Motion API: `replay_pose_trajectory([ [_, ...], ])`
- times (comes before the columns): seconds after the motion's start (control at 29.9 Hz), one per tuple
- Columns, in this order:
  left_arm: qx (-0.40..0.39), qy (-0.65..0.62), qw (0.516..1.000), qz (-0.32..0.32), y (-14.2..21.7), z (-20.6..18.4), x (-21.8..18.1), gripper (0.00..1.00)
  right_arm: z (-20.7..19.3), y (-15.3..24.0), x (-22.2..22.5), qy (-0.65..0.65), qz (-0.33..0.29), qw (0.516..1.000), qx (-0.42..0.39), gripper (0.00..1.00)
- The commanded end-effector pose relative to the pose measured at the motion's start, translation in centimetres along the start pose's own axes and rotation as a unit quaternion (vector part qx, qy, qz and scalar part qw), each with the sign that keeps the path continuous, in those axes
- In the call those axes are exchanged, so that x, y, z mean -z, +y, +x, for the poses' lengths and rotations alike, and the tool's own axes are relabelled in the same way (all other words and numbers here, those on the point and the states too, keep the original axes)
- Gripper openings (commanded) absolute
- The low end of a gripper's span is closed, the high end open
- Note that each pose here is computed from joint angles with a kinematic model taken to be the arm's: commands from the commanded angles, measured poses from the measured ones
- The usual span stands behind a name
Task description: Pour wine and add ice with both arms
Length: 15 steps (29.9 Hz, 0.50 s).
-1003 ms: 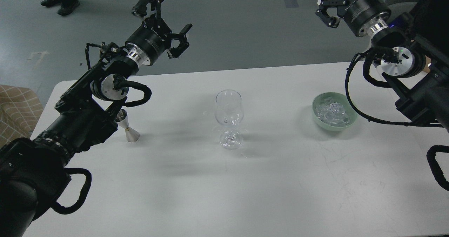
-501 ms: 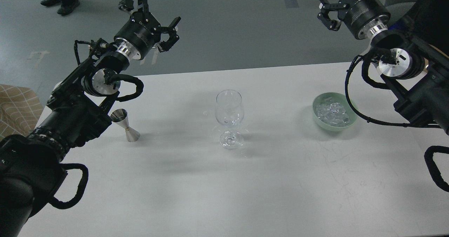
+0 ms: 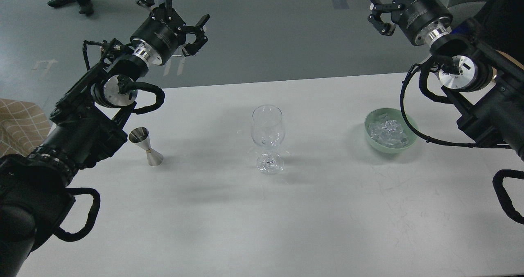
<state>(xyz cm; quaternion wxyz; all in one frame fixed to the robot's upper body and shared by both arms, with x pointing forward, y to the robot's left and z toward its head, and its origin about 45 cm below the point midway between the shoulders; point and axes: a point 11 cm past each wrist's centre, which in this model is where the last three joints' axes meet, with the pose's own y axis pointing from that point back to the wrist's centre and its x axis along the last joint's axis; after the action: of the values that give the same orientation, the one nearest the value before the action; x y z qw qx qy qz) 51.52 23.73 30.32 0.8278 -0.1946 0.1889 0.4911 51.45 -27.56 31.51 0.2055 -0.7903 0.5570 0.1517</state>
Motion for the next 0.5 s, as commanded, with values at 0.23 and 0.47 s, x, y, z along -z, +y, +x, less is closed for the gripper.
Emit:
replay_pose_trajectory([
  [0.23,0.003,-0.004,1.0,0.0,-0.52,-0.64,-0.05,0.98,-0.27,-0.13,0.19,-0.001,0.007,1.0,0.004,1.0],
  [0.47,0.006,-0.008,1.0,0.0,-0.4,-0.52,-0.56,0.99,-0.57,-0.35,0.57,0.0,0.009,1.0,0.008,1.0],
])
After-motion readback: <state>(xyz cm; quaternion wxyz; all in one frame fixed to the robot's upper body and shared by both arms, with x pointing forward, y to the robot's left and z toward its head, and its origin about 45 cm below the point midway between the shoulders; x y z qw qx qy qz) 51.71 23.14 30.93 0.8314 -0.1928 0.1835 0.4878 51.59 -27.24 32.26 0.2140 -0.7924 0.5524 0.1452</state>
